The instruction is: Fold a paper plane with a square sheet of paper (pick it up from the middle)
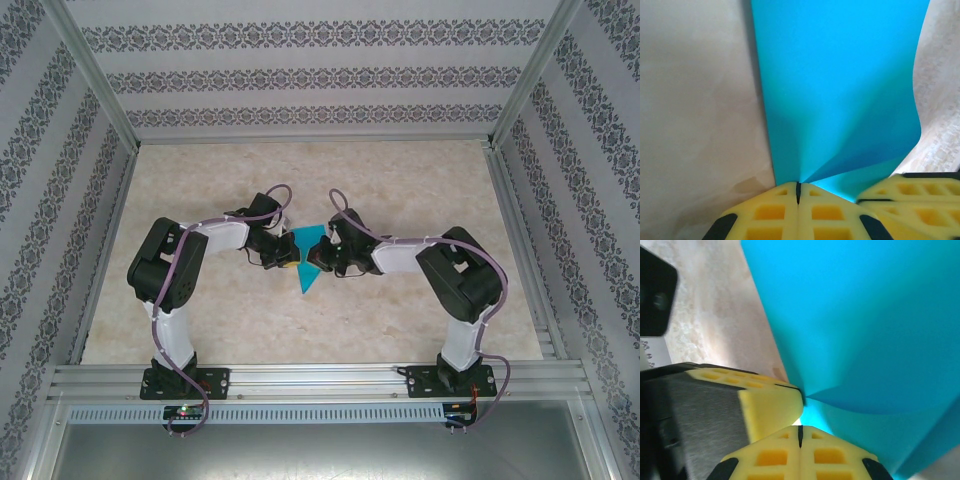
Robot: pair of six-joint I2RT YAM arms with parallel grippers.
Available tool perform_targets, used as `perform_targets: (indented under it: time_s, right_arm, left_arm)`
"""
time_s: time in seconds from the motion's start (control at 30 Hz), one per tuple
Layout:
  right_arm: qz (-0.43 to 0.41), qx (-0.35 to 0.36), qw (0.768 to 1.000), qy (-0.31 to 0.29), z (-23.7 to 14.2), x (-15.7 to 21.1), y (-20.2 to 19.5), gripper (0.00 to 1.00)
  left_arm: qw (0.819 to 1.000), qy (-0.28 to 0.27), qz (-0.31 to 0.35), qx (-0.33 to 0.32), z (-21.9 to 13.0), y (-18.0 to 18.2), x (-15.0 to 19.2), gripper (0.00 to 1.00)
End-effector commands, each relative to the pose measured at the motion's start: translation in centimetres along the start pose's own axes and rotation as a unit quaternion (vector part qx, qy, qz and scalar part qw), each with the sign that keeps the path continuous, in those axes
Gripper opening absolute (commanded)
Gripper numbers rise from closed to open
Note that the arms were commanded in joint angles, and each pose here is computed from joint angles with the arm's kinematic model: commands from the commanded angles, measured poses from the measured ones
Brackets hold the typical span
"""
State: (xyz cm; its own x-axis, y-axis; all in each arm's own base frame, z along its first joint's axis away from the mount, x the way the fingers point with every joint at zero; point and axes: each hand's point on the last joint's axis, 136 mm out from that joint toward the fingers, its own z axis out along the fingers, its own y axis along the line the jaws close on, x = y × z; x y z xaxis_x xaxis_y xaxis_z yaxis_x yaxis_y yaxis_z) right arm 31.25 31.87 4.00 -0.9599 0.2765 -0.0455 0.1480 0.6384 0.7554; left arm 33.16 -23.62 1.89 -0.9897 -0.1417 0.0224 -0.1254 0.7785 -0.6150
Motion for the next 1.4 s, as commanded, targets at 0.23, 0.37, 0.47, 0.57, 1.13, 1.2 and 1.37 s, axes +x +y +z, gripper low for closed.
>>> perform_targets:
  time_s: [0.23, 0.37, 0.47, 0.57, 1.13, 1.2, 1.37]
  right_arm:
    - [-0.011, 0.055, 0.998, 0.010, -0.4, 0.6, -3.1, 0.00]
    - [-0.006, 0.074, 0.997, 0.004, -0.7, 0.6, -4.1, 0.00]
    - [-0.001, 0.085, 0.996, 0.001, -0.8, 0.7, -4.9, 0.00]
    - [0.004, 0.090, 0.996, -0.001, -0.9, 0.8, -5.4, 0.00]
    - [0.043, 0.115, 0.992, -0.020, -1.0, 1.1, -7.4, 0.00]
    - [0.045, 0.115, 0.992, -0.020, -0.9, 1.2, -7.5, 0.00]
    - [0.050, 0.118, 0.992, -0.018, -0.8, 1.4, -7.7, 0.00]
  left_arm:
    - [0.997, 0.031, -0.006, -0.068, 1.1, 3.0, 1.7, 0.00]
    - [0.997, 0.031, -0.006, -0.069, 1.1, 3.0, 1.6, 0.00]
    - [0.997, 0.029, -0.005, -0.067, 1.0, 2.8, 1.4, 0.00]
    - [0.998, 0.027, -0.003, -0.064, 0.9, 2.4, 1.2, 0.00]
    - [0.998, -0.052, 0.035, 0.026, -2.9, -4.6, 0.9, 0.18]
    - [0.997, -0.054, 0.035, 0.031, -2.7, -5.1, 2.0, 0.19]
    - [0.998, -0.032, 0.032, 0.034, -1.3, -5.7, 4.9, 0.14]
